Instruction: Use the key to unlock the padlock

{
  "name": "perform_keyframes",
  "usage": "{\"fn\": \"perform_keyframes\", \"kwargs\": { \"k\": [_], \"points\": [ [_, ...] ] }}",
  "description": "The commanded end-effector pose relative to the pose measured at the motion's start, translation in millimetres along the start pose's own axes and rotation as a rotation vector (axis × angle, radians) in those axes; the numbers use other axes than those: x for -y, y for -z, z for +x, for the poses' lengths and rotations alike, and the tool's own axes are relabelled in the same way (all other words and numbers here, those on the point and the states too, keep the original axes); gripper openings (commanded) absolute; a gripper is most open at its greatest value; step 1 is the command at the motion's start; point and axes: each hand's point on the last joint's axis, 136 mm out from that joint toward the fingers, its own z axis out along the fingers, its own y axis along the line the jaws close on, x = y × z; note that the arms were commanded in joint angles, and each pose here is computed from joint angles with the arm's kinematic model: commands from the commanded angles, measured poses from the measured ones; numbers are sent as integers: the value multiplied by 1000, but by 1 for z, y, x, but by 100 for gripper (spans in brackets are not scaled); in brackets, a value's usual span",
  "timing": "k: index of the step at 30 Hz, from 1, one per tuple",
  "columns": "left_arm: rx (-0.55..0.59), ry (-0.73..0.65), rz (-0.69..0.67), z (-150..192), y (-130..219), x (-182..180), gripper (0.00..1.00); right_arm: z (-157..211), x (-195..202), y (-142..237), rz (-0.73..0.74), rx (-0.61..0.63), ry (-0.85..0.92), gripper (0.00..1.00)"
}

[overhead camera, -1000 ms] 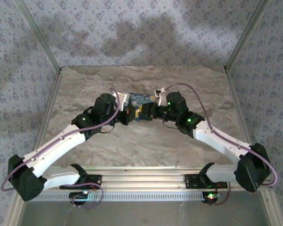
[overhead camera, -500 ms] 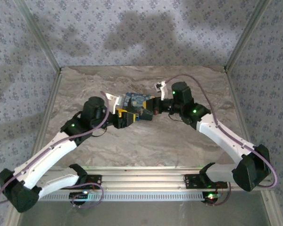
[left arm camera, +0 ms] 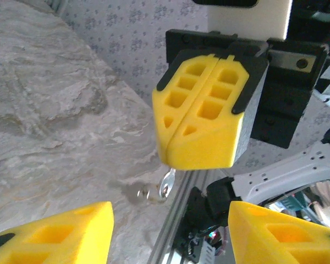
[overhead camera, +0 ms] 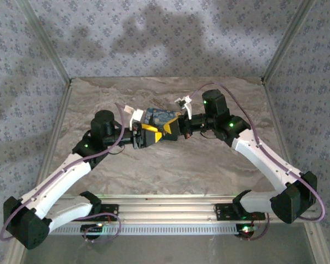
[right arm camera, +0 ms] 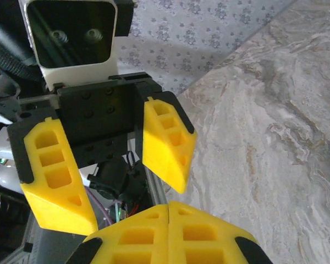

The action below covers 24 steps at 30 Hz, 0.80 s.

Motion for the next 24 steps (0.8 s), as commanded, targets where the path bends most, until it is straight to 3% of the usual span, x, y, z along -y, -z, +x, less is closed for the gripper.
{"fn": "perform_keyframes", "kwargs": {
  "k": [1, 8, 13, 20, 22, 24],
  "points": [
    [18, -14, 65, -7, -3, 9, 55, -9, -14, 4, -49, 11, 40, 0],
    [21, 8, 72, -6, -10, 3, 50, -11, -15, 4, -56, 23, 34, 0],
    [9, 17, 78, -5, -13, 2, 38, -13, -13, 4, -41, 30, 34, 0],
    [-20, 31, 98, -2, -19, 3, 36, -15, -10, 2, -34, 38, 29, 0],
    [-28, 31, 106, -2, -20, 3, 30, -16, -9, 2, -33, 40, 26, 0],
    [-32, 29, 112, -2, -21, 5, 17, -17, -10, 2, -34, 43, 26, 0]
  ]
}}
